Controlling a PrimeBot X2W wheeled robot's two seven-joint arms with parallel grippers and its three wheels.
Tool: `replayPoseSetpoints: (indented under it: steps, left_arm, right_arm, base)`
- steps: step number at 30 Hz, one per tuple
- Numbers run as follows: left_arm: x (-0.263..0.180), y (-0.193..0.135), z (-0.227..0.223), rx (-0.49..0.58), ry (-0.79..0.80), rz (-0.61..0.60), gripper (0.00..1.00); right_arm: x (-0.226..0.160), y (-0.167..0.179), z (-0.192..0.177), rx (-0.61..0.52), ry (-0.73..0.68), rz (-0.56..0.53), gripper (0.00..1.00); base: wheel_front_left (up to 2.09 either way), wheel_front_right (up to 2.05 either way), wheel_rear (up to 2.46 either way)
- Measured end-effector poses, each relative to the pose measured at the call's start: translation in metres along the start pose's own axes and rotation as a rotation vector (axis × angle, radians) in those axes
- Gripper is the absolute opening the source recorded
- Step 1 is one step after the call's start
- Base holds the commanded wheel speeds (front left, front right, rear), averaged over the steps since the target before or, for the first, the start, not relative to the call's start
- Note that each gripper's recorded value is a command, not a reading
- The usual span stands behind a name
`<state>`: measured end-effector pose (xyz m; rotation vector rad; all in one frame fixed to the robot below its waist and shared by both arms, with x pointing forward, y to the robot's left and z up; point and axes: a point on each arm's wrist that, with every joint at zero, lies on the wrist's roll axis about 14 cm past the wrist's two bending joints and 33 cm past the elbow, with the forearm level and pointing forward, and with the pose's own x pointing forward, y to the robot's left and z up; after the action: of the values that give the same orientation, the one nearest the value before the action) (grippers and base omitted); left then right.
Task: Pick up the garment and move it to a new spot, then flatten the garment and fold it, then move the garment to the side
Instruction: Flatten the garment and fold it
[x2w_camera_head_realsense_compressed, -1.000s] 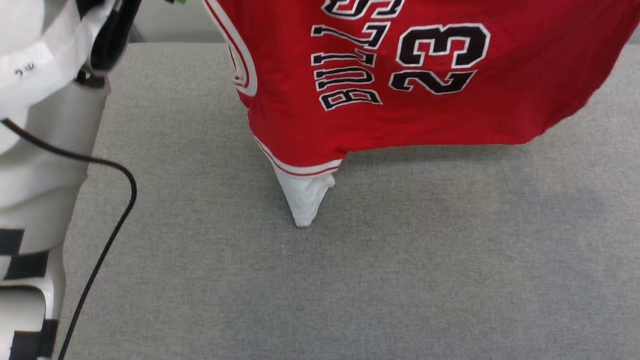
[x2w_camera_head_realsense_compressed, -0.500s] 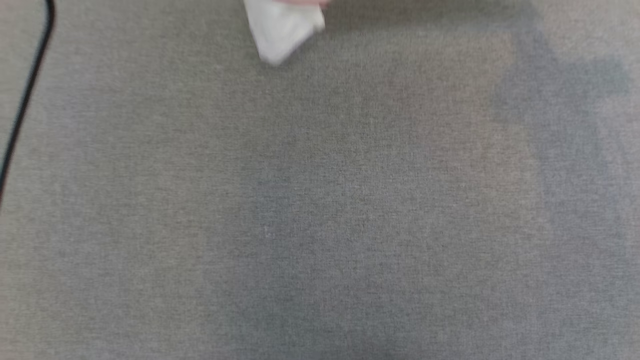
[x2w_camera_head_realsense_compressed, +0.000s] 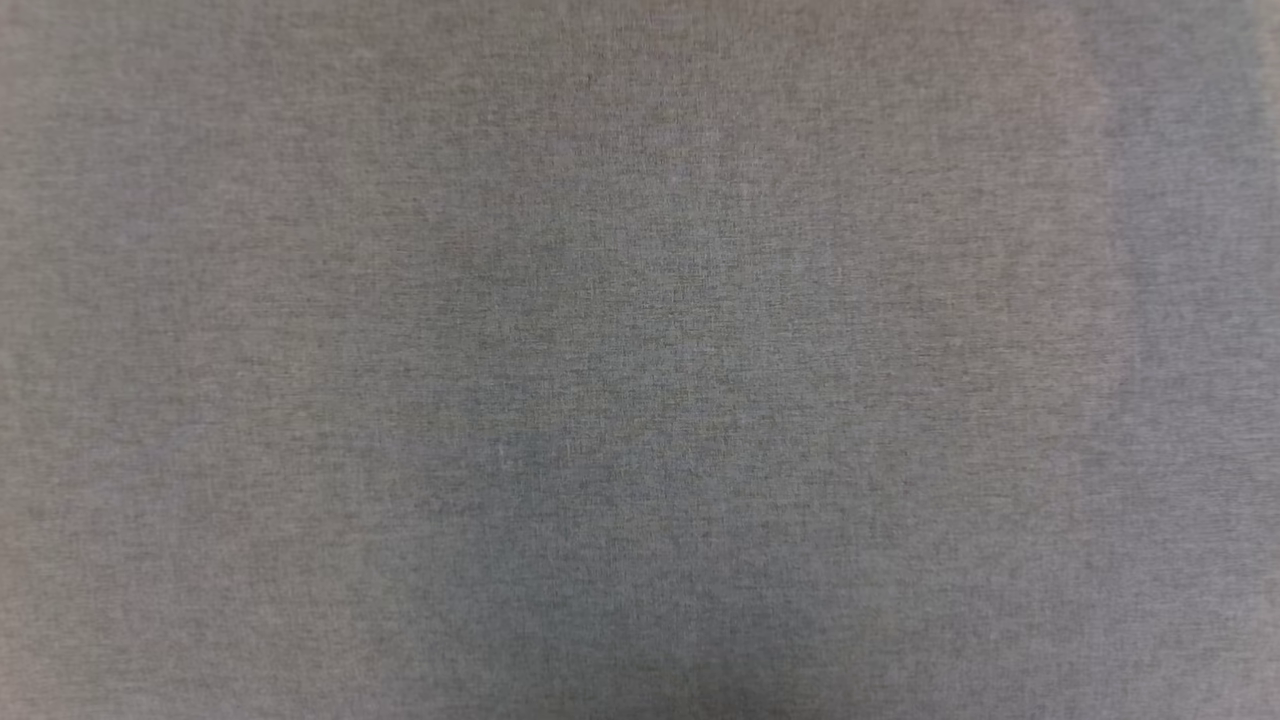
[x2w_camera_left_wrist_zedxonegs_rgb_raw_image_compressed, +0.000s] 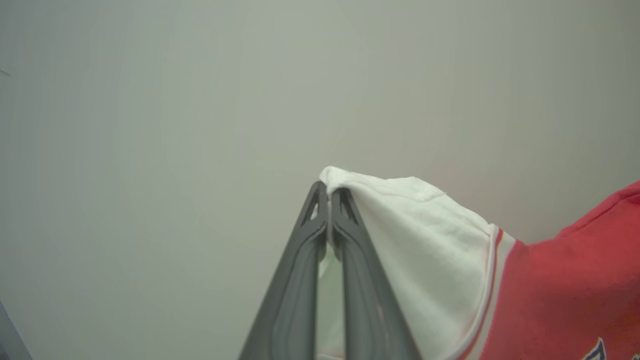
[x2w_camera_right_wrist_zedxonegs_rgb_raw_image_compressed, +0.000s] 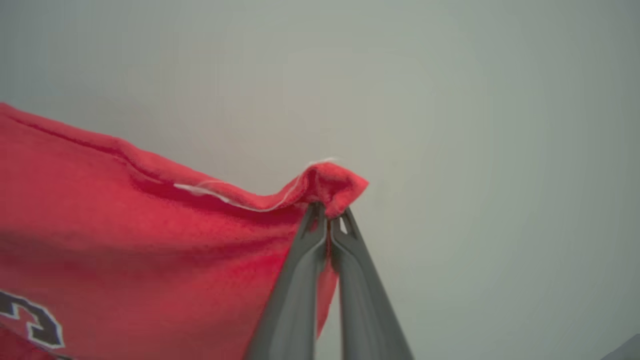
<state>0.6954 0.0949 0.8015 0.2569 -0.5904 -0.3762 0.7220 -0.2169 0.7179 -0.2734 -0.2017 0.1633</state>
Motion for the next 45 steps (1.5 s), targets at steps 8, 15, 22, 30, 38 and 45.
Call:
replayPoseSetpoints:
  steps: [8,15,22,30,38,45]
  left_arm:
    - [-0.037,-0.016,-0.111,-0.145,0.191,0.008,0.00]
    - [-0.078,-0.020,-0.148,-0.191,0.279,0.019,0.00]
    - [-0.127,-0.046,-0.161,-0.242,0.341,-0.013,0.00]
    - [-0.207,-0.074,-0.149,-0.282,0.394,-0.015,0.00]
    - [-0.312,-0.102,-0.130,-0.324,0.529,0.005,0.00]
    - [-0.390,-0.136,-0.104,-0.372,0.651,0.003,0.00]
  right_arm:
    - [-0.004,0.050,-0.107,0.008,0.184,0.103,0.00]
    - [-0.025,0.075,-0.130,0.084,0.214,0.156,0.00]
    - [-0.071,0.102,-0.157,0.154,0.270,0.224,0.00]
    - [-0.140,0.121,-0.166,0.194,0.321,0.305,0.00]
    - [-0.213,0.133,-0.172,0.218,0.408,0.364,0.00]
    - [-0.282,0.142,-0.180,0.254,0.474,0.394,0.00]
  base:
    - [0.00,0.00,0.00]
    - [0.00,0.00,0.00]
    - [0.00,0.00,0.00]
    - [0.00,0.00,0.00]
    - [0.00,0.00,0.00]
    - [0.00,0.00,0.00]
